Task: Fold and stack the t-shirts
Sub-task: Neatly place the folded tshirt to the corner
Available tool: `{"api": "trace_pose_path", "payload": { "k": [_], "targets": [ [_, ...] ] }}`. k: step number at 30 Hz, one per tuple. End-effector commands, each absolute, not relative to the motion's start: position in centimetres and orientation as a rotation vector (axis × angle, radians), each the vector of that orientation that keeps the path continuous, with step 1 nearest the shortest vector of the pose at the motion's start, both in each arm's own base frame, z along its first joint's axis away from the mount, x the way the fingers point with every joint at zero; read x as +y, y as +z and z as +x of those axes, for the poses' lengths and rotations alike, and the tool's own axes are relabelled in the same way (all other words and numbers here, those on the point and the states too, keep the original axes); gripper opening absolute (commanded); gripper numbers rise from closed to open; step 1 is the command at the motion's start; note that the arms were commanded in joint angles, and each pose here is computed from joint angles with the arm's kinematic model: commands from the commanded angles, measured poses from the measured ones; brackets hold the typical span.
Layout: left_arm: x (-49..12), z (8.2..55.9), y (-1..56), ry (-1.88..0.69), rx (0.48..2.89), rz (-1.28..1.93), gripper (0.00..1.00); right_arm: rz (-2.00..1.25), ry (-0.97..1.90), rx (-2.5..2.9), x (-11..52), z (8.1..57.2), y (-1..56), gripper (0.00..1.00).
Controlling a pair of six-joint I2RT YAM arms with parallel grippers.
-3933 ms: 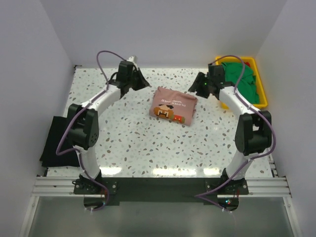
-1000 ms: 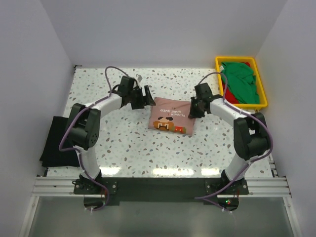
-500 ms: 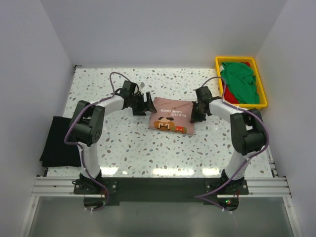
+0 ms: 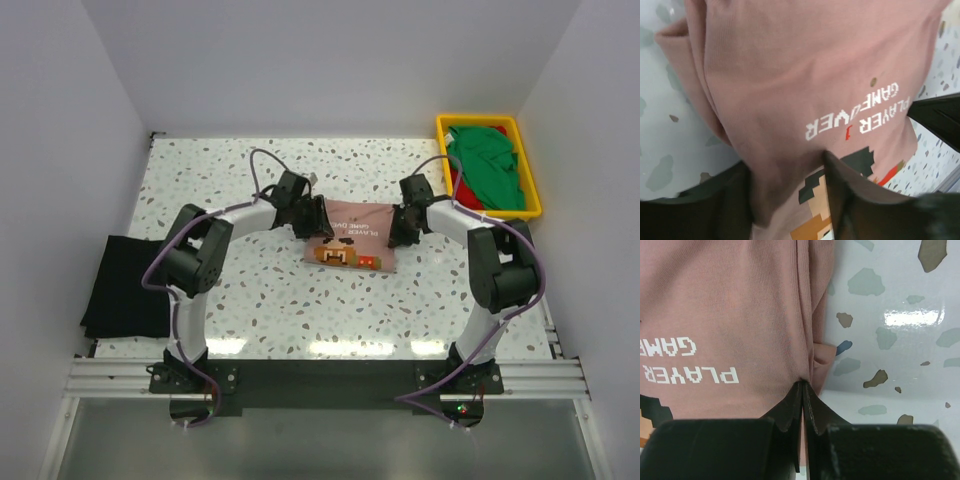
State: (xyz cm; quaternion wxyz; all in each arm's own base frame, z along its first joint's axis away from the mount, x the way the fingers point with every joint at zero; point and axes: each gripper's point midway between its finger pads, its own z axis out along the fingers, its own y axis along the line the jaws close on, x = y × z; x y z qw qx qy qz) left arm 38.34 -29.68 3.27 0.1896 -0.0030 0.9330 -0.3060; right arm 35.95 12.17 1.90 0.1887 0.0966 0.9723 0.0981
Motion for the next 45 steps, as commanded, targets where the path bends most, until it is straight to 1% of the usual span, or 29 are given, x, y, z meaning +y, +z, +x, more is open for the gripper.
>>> {"api": "trace_pose_path", "payload": {
  "k": [1,2,3,4,5,6,7,8,9,11,13,17,18,20,21,23,24,30,36,41,45],
  "targets": [
    [-28.4,36.8,-0.7,-0.706,2.747,-0.153,0.5,0.271,0.275,2.714,11.8,36.2,2.0,0.04],
    [-28.5,37.1,0.1,-0.71,2.727,-0.18,0.43,0.265,0.29,2.703,12.0,36.1,2.5,0.04],
    [-28.4,37.3,0.6,-0.703,2.714,-0.193,0.23,0.264,0.299,2.695,12.1,36.2,2.8,0.06],
    [-28.2,37.7,1.1,-0.683,2.695,-0.21,0.17,0.264,0.324,2.679,12.3,36.3,3.3,0.08],
    [-28.3,38.0,2.1,-0.692,2.673,-0.237,0.1,0.261,0.347,2.659,12.5,36.4,4.1,0.12],
    [-27.9,38.4,2.6,-0.671,2.657,-0.262,0.0,0.258,0.357,2.645,12.7,36.4,4.5,0.15],
    [-27.8,38.7,3.6,-0.67,2.634,-0.286,0.0,0.266,0.395,2.628,13.1,36.3,5.1,0.17],
    [-27.6,38.9,4.1,-0.665,2.624,-0.322,0.0,0.268,0.426,2.612,13.4,36.3,5.7,0.23],
    [-27.3,39.2,4.7,-0.654,2.617,-0.345,0.0,0.264,0.464,2.571,13.8,36.3,7.2,0.27],
    [-26.2,40.2,6.2,-0.629,2.572,-0.432,0.0,0.266,0.542,2.549,14.7,35.8,8.3,0.34],
    [-24.1,41.0,7.1,-0.58,2.545,-0.534,0.0,0.244,0.584,2.512,15.4,35.3,10.0,0.37],
    [-19.3,42.3,9.9,-0.517,2.475,-0.743,0.0,0.207,0.614,2.485,15.9,34.4,11.8,0.37],
    [-16.4,42.8,10.0,-0.432,2.447,-0.828,0.0,0.197,0.618,2.48,16.0,34.2,12.1,0.37],
    [-13.8,43.0,11.6,-0.399,2.393,-0.913,0.0,0.181,0.625,2.469,16.1,33.9,12.9,0.37],
    [-11.4,43.0,12.0,-0.349,2.368,-0.982,0.0,0.174,0.628,2.47,16.1,33.7,13.1,0.37],
    [-8.9,42.8,13.5,-0.317,2.316,-1.041,0.0,0.164,0.624,2.463,16.0,33.6,13.6,0.37],
    [-6.3,42.7,13.9,-0.265,2.284,-1.106,0.0,0.162,0.618,2.462,15.9,33.6,13.7,0.37],
    [3.1,40.8,17.1,-0.146,2.148,-1.28,0.0,0.138,0.645,2.441,16.3,33.3,14.6,0.37],
    [8.5,40.0,19.8,-0.086,2.074,-1.306,0.0,0.133,0.667,2.438,16.7,33.3,14.7,0.37],
    [10.5,40.3,20.6,-0.056,2.093,-1.306,0.0,0.128,0.669,2.438,16.8,33.3,14.7,0.37],
    [11.4,40.9,22.4,-0.047,2.067,-1.284,0.0,0.128,0.667,2.438,16.7,33.3,14.7,0.37]
  ]
}}
